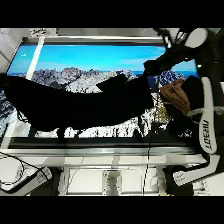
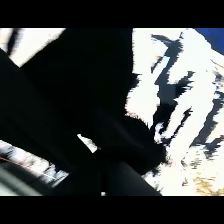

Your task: Fold the clothes and pants, and hang the long-sleeved shirts on hangers.

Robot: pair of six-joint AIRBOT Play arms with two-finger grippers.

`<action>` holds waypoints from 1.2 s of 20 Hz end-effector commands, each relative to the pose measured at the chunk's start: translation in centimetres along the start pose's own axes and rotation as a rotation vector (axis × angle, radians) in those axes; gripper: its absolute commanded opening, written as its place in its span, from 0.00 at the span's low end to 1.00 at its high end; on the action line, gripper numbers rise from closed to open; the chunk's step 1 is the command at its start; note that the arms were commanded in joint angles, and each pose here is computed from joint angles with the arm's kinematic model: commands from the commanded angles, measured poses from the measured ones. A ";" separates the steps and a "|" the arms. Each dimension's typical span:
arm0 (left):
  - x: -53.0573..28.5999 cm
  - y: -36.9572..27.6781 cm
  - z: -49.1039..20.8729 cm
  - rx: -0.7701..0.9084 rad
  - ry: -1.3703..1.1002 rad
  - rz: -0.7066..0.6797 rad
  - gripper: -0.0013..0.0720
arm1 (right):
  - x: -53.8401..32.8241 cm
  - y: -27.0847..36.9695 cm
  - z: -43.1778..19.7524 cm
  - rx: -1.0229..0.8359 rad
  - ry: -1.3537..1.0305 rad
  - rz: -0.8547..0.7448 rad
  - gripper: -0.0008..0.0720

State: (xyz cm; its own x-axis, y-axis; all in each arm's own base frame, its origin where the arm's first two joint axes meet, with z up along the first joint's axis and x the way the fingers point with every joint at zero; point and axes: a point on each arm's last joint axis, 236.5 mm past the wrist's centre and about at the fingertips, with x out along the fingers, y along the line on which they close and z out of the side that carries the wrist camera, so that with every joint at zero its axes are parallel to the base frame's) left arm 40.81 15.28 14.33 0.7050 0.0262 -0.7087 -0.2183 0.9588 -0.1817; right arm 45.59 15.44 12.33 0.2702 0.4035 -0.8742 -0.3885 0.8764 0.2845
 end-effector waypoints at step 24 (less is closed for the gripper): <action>-3.8 2.1 6.7 -0.031 -0.302 0.120 0.04 | -6.1 -4.0 10.0 -0.067 -0.471 -0.257 0.01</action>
State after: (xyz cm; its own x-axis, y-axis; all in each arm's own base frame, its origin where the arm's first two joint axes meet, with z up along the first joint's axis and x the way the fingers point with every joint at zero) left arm 40.48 17.61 23.21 0.8521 0.2118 -0.4785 -0.3013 0.9463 -0.1176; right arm 50.69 12.12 22.19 0.6731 0.2762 -0.6860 -0.3350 0.9409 0.0501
